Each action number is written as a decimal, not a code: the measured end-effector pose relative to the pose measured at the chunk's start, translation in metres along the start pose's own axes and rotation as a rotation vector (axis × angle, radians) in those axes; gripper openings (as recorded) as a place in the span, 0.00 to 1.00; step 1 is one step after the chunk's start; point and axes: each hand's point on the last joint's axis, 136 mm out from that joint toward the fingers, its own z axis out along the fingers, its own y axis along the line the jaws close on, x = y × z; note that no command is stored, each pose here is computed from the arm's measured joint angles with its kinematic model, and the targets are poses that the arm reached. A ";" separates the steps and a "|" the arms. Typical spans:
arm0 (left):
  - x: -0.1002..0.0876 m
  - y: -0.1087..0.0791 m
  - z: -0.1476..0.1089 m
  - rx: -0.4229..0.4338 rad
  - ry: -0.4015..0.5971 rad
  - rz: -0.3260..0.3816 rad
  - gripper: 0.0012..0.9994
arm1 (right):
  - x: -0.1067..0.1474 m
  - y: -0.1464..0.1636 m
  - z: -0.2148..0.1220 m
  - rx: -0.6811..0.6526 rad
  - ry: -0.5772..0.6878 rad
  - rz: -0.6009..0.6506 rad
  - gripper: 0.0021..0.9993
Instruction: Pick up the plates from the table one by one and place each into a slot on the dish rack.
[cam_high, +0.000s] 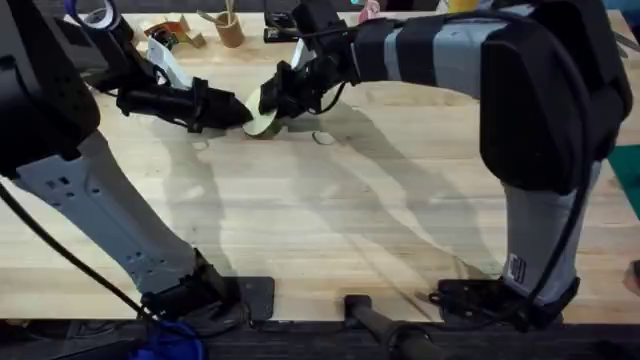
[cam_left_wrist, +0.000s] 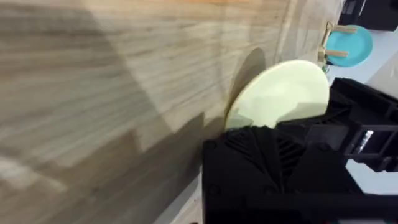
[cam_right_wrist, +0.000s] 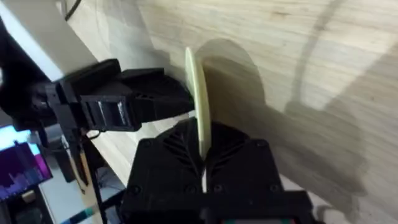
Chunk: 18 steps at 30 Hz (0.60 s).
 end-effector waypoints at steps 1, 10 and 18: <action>0.001 0.000 0.000 -0.002 0.005 -0.003 0.04 | 0.001 -0.001 0.000 0.000 0.006 -0.006 0.03; 0.009 -0.013 -0.011 -0.099 0.028 0.068 0.04 | 0.014 -0.003 -0.016 0.037 0.056 -0.079 0.03; 0.020 -0.051 -0.051 -0.244 -0.010 0.174 0.04 | 0.012 -0.002 -0.050 0.131 0.017 -0.165 0.03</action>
